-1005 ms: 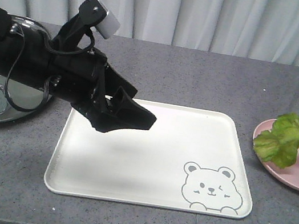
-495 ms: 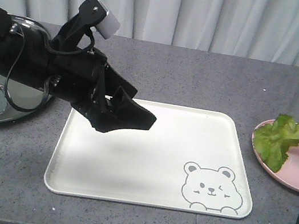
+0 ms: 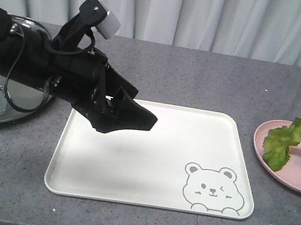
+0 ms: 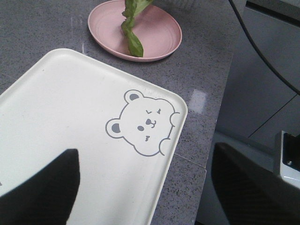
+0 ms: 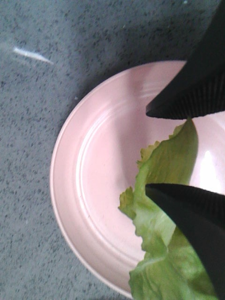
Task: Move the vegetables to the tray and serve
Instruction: 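Carry the leaf with the right gripper onto the pink plate and release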
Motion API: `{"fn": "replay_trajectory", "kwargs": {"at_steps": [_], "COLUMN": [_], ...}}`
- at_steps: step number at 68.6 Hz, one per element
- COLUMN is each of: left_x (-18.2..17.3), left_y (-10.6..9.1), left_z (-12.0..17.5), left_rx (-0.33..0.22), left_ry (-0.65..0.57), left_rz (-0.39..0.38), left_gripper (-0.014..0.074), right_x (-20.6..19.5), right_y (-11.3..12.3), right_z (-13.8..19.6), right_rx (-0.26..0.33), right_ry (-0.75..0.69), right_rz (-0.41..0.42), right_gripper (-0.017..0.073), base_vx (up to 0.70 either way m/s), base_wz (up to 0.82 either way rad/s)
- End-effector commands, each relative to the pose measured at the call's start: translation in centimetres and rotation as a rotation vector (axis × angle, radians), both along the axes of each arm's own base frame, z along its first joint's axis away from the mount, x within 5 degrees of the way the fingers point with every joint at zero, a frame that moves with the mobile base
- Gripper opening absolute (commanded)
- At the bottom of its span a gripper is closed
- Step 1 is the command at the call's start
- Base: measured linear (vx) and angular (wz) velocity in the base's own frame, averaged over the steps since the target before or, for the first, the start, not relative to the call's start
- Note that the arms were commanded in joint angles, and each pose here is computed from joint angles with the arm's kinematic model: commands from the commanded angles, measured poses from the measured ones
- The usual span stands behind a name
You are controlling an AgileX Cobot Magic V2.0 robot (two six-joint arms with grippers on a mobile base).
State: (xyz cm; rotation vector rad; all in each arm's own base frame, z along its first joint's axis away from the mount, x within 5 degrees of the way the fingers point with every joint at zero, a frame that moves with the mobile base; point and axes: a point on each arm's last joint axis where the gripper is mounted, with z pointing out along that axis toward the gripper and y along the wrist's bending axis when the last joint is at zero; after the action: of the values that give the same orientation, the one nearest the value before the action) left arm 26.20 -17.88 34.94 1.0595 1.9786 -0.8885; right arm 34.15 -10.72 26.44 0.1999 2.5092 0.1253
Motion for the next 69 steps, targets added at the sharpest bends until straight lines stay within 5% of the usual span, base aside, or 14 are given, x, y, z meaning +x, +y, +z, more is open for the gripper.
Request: {"fn": "replay_trajectory", "kwargs": {"at_steps": [1, 42, 69], "left_x": [-0.6, -0.6, -0.6], "left_y": [0.1, 0.1, 0.1], "left_z": [2.3, 2.3, 2.3], "left_rx": [-0.076, -0.076, -0.076], "left_ry": [-0.041, -0.041, -0.04], "left_rz": [0.015, 0.015, 0.015], "left_gripper": [0.0566, 0.0566, 0.0566], "right_x": [-0.3, -1.7, -3.0], "right_y": [-0.5, -0.5, -0.1], "right_z": [2.3, 1.4, 3.8], "right_rx": [-0.054, -0.04, -0.073], "right_ry": [-0.063, 0.131, 0.078], "right_rz": [-0.039, -0.051, -0.052], "right_gripper": [0.0332, 0.0332, 0.0366], "base_vx": [0.0, 0.0, 0.0], "base_wz": [0.0, 0.0, 0.0]}}
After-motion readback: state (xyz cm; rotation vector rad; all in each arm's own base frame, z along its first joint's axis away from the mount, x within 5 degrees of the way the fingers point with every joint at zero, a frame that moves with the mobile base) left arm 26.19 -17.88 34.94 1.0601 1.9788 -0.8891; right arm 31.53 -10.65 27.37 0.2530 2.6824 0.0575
